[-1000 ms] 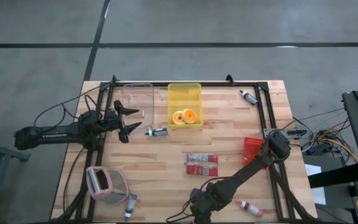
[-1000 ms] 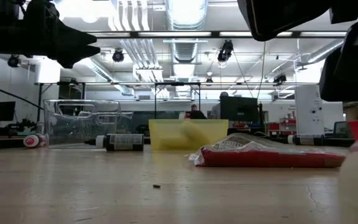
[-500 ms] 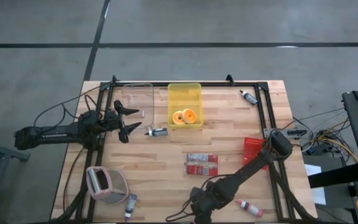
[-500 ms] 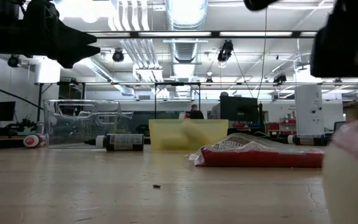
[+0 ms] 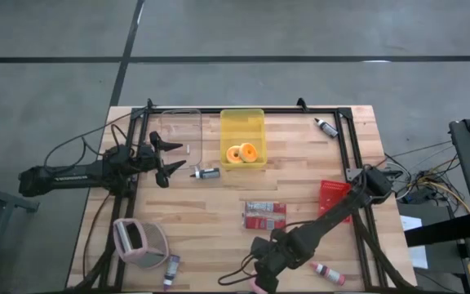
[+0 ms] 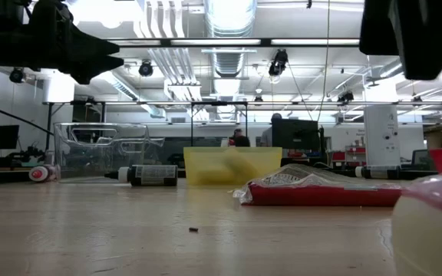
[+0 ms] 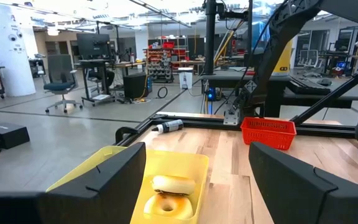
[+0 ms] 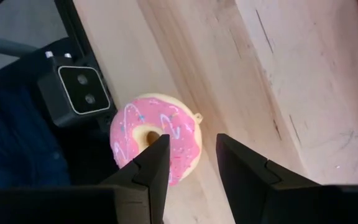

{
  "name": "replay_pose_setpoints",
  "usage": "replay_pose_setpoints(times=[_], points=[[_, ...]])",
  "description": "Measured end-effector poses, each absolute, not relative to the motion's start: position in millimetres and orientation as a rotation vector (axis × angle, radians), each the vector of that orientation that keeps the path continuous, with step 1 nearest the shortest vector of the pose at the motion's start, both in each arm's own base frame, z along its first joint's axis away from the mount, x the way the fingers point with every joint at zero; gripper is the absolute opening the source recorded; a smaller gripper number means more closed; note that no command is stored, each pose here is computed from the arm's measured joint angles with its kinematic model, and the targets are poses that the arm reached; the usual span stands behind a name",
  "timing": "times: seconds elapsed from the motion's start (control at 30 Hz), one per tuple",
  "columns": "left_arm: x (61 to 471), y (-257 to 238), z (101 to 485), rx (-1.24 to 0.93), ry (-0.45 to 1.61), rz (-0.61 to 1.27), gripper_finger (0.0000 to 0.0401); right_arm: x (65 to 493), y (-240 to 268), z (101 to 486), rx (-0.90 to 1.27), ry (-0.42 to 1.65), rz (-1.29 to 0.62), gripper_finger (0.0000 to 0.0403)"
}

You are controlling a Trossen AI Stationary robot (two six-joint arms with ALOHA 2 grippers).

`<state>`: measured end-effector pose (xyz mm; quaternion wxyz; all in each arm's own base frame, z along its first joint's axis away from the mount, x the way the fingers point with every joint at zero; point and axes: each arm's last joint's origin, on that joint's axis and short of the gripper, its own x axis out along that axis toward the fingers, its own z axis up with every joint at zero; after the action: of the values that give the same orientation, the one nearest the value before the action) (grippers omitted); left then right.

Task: Pick & Place Food Item
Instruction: Put the pink donut into the yellow bin

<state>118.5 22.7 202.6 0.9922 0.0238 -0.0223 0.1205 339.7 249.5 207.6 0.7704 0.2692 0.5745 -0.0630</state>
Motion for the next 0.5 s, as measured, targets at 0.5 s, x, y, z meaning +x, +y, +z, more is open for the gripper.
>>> replay_pose_setpoints(times=[0.5], points=[[118.6,22.7,202.6,0.047,-0.045,0.241,0.0289,337.9,255.1,204.0,0.626,1.244,-0.155,0.0129]])
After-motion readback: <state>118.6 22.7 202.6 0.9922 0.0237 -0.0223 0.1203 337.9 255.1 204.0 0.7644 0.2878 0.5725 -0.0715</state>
